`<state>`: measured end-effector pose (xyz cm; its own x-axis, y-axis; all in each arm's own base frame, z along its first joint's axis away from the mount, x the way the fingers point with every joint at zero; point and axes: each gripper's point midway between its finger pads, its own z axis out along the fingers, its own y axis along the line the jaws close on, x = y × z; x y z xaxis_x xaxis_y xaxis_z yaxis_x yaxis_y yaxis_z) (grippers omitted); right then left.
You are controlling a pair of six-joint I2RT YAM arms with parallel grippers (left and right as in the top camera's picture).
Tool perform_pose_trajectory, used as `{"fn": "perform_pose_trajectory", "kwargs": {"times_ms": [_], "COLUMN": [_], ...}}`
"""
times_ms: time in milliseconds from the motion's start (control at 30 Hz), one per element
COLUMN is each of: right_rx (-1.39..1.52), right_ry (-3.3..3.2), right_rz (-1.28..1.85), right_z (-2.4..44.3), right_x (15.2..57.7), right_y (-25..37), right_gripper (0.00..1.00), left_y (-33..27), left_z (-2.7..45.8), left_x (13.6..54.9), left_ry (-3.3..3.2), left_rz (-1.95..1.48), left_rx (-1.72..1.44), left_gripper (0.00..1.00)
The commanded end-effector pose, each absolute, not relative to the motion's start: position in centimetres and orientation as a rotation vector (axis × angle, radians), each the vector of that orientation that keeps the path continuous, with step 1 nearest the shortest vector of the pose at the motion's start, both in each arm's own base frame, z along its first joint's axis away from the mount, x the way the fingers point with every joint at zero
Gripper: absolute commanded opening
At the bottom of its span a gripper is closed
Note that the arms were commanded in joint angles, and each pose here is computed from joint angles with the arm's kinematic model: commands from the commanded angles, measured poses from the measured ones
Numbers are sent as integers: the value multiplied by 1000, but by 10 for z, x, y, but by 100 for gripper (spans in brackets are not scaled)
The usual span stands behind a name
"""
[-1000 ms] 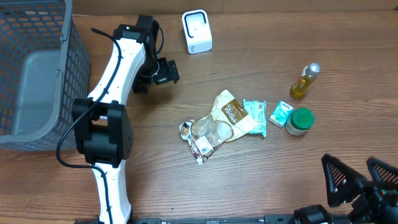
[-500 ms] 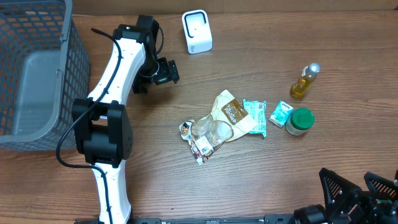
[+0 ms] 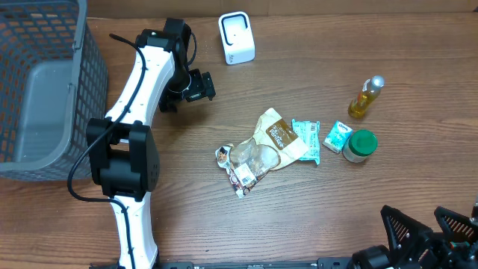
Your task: Scan the item barcode
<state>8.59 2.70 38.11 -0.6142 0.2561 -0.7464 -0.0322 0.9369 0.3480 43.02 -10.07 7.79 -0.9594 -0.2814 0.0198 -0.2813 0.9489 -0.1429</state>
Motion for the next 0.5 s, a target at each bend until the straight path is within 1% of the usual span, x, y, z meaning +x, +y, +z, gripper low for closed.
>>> {"fn": "perform_pose_trajectory", "kwargs": {"times_ms": [0, 333, 467], "right_rx": [167, 252, 260], "right_ry": [2175, 2157, 2129], "right_rz": [410, 352, 348], "right_z": [384, 384, 382], "right_x": [82, 84, 92], "right_y": [25, 16, 16], "right_gripper": [100, 100, 100], "left_y": [-103, -103, -103], "left_z": [91, 91, 91], "left_x": [434, 434, 434], "left_ry": [3067, 3067, 3067], "left_rz": [-221, -221, -221], "left_rx": [-403, -403, -403], "left_gripper": [100, 100, 100]}}
